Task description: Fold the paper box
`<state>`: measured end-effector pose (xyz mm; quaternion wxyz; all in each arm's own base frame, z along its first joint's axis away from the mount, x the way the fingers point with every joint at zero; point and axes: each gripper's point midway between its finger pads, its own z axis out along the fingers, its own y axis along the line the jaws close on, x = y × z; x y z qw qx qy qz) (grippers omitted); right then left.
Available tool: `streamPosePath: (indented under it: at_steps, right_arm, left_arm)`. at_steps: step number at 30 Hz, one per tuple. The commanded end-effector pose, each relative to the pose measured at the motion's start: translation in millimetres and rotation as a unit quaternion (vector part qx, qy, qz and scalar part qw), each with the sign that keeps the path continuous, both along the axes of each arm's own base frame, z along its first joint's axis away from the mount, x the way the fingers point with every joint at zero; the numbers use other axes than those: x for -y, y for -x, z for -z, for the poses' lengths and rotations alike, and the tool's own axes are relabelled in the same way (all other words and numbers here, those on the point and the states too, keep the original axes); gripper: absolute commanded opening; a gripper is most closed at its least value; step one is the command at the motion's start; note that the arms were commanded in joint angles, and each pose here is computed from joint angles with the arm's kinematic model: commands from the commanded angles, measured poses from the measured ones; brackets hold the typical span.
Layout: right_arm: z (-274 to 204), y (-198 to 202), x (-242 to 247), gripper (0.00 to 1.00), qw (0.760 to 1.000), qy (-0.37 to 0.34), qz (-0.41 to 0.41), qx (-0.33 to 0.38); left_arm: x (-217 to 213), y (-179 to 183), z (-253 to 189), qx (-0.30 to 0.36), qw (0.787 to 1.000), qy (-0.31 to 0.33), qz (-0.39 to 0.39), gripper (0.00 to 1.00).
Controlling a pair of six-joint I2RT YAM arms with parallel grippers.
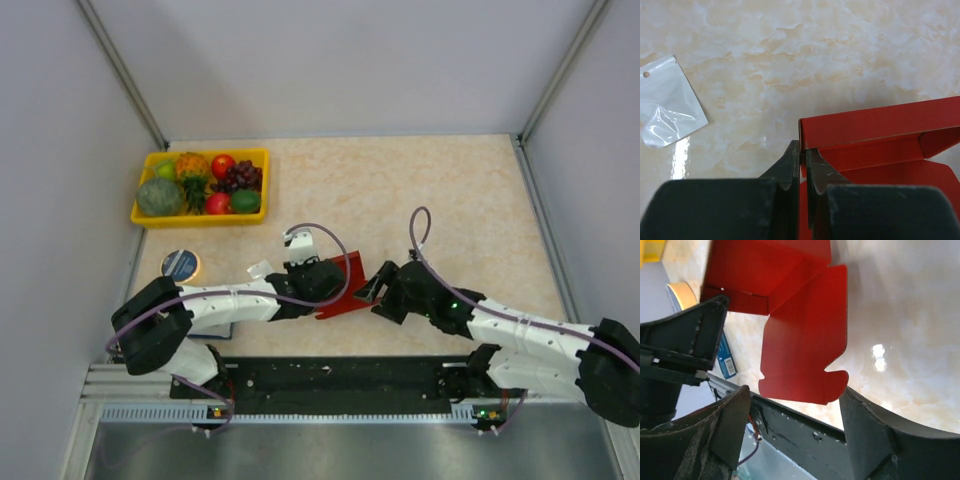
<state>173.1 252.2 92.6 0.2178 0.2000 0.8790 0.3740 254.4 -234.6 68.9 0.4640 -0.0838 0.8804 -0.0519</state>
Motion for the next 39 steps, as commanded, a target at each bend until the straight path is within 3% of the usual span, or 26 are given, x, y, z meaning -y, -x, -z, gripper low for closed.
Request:
streamPosePath:
  at_steps: [1, 5, 6, 7, 10, 11, 12, 14, 16, 17, 19, 20, 23, 25, 26, 27, 29, 32, 36, 39]
  right_arm:
    - [-2.1, -9.7, -27.0, 0.67, 0.999, -0.019, 0.045, -0.019]
    - [12.0, -13.3, -31.9, 0.53, 0.997, 0.015, 0.071, -0.034]
    - [12.4, -13.9, -33.1, 0.41, 0.997, 0.020, 0.071, -0.032]
    - [8.8, -17.5, -33.3, 0.36, 0.996, 0.026, 0.076, -0.027]
    - [7.6, -20.8, -31.6, 0.32, 0.995, 0.058, 0.079, -0.025]
    - [9.1, -18.6, -27.1, 0.31, 0.994, 0.073, 0.076, -0.027]
    - [6.9, -18.7, -25.6, 0.18, 0.994, 0.078, 0.073, -0.023]
    - [3.2, -17.0, -16.6, 0.06, 0.992, 0.109, 0.062, -0.016]
    - [-4.8, -18.9, -11.3, 0.02, 0.989, 0.134, 0.054, -0.009]
    - [-0.8, -16.5, 0.2, 0.01, 0.985, 0.169, 0.036, -0.009]
    - [-9.9, -19.6, 3.1, 0.00, 0.982, 0.188, 0.012, 0.004]
    - [-10.5, -22.7, 12.3, 0.00, 0.977, 0.215, -0.012, 0.014]
    - [-16.7, -27.8, 46.2, 0.00, 0.955, 0.283, -0.085, 0.016]
    - [-32.3, -21.5, 53.0, 0.00, 0.938, 0.294, -0.179, 0.030]
    - [-37.8, -23.2, 65.2, 0.00, 0.914, 0.321, -0.243, 0.048]
    - [-44.8, -25.8, 82.9, 0.00, 0.904, 0.342, -0.255, 0.033]
    - [-69.1, -32.2, 116.7, 0.00, 0.849, 0.435, -0.296, 0.040]
    - [-90.8, -38.6, 126.4, 0.00, 0.812, 0.479, -0.333, 0.021]
    - [-100.7, -56.1, 105.5, 0.00, 0.803, 0.474, -0.358, 0.052]
    - [-92.2, -65.2, 96.3, 0.00, 0.758, 0.502, -0.413, 0.060]
  left_arm:
    - [3.2, 9.4, -3.2, -0.036, 0.998, 0.041, -0.030, 0.00]
    - [4.7, 11.9, -5.7, -0.046, 0.997, 0.052, -0.038, 0.00]
    - [4.6, 12.7, -5.2, -0.049, 0.997, 0.053, -0.041, 0.00]
    - [4.7, 13.8, -5.7, -0.054, 0.996, 0.057, -0.046, 0.00]
    - [3.9, 19.4, -2.0, -0.070, 0.994, 0.070, -0.055, 0.07]
    - [4.7, 20.1, -4.7, -0.070, 0.993, 0.075, -0.053, 0.13]
    - [4.3, 21.1, -6.0, -0.071, 0.993, 0.076, -0.050, 0.27]
    - [7.2, 24.9, -15.6, -0.073, 0.993, 0.085, -0.027, 0.47]
    - [13.7, 32.1, -23.9, -0.074, 0.993, 0.089, 0.030, 0.64]
    - [32.1, 39.9, -47.7, -0.070, 0.984, 0.146, 0.080, 0.74]
    - [35.1, 53.1, -61.9, -0.061, 0.974, 0.163, 0.142, 0.98]
    - [34.0, 61.1, -90.3, -0.039, 0.965, 0.200, 0.168, 0.98]
    - [9.6, 80.8, -122.7, 0.005, 0.951, 0.228, 0.208, 0.98]
    - [-8.1, 88.9, -118.0, 0.008, 0.950, 0.211, 0.229, 0.98]
    - [-16.0, 90.3, -119.5, 0.009, 0.950, 0.210, 0.232, 0.98]
    - [-32.0, 85.7, -106.0, -0.014, 0.958, 0.190, 0.213, 0.98]
    - [-37.3, 88.3, -89.8, -0.052, 0.955, 0.188, 0.223, 0.98]
    - [-49.8, 73.8, -71.8, -0.074, 0.959, 0.190, 0.196, 0.98]
    - [-76.7, 44.1, -46.6, -0.125, 0.976, 0.149, 0.096, 0.98]
    - [-90.8, 26.4, -38.2, -0.187, 0.975, 0.115, 0.034, 0.98]
